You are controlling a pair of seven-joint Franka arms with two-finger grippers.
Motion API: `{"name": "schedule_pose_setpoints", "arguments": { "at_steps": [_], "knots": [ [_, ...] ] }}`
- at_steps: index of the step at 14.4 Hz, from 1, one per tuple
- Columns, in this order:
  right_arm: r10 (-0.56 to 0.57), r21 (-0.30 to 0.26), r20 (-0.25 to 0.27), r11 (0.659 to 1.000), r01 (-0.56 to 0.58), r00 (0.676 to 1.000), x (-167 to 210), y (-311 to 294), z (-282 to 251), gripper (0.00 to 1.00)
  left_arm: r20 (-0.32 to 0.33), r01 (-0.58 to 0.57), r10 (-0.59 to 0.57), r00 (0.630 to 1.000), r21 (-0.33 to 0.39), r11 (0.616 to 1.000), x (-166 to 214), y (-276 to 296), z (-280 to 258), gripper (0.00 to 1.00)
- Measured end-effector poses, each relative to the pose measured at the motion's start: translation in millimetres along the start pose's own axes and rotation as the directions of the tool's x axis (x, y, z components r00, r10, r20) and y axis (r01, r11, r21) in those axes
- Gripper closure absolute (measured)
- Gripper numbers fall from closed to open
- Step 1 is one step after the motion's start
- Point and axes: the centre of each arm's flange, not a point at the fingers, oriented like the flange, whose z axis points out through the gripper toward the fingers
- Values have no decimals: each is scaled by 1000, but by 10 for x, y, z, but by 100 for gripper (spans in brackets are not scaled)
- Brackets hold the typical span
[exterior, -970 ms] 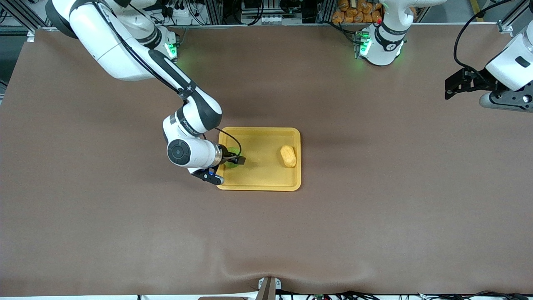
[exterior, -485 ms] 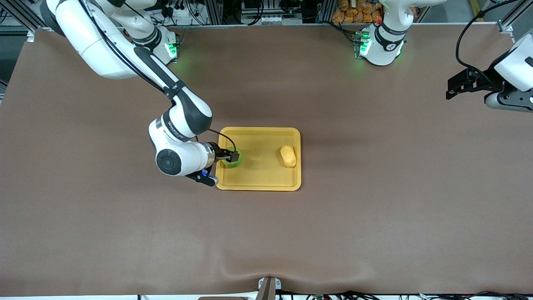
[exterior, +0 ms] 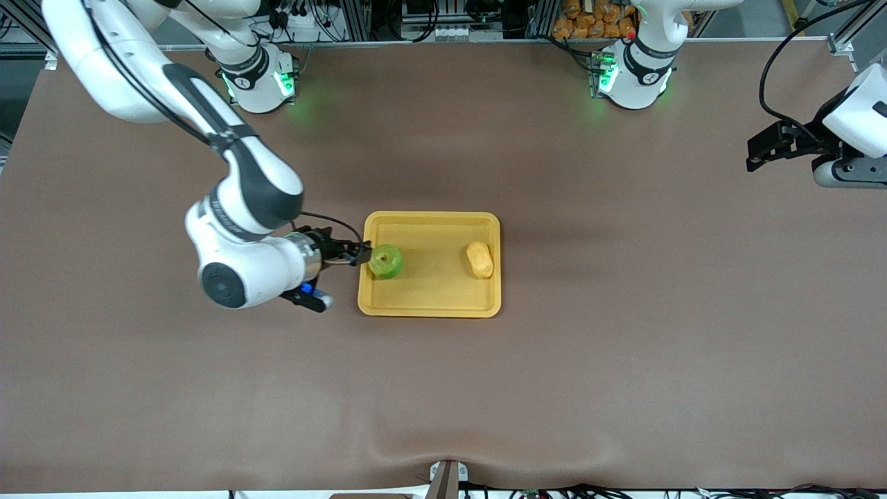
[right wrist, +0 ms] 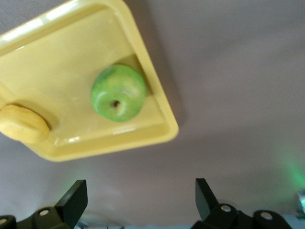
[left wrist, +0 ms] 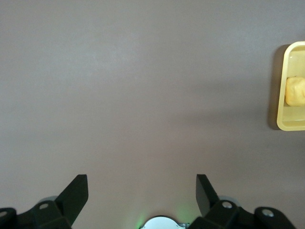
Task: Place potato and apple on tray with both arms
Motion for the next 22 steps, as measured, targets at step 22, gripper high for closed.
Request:
{"name": "schedule_pose_setpoints", "arguments": {
  "at_steps": [22],
  "knots": [
    [11, 40, -363, 999, 4, 932, -1004, 1159, -2580, 0, -10, -21, 21, 1000, -8, 1000, 27, 15, -8, 0]
  ]
}}
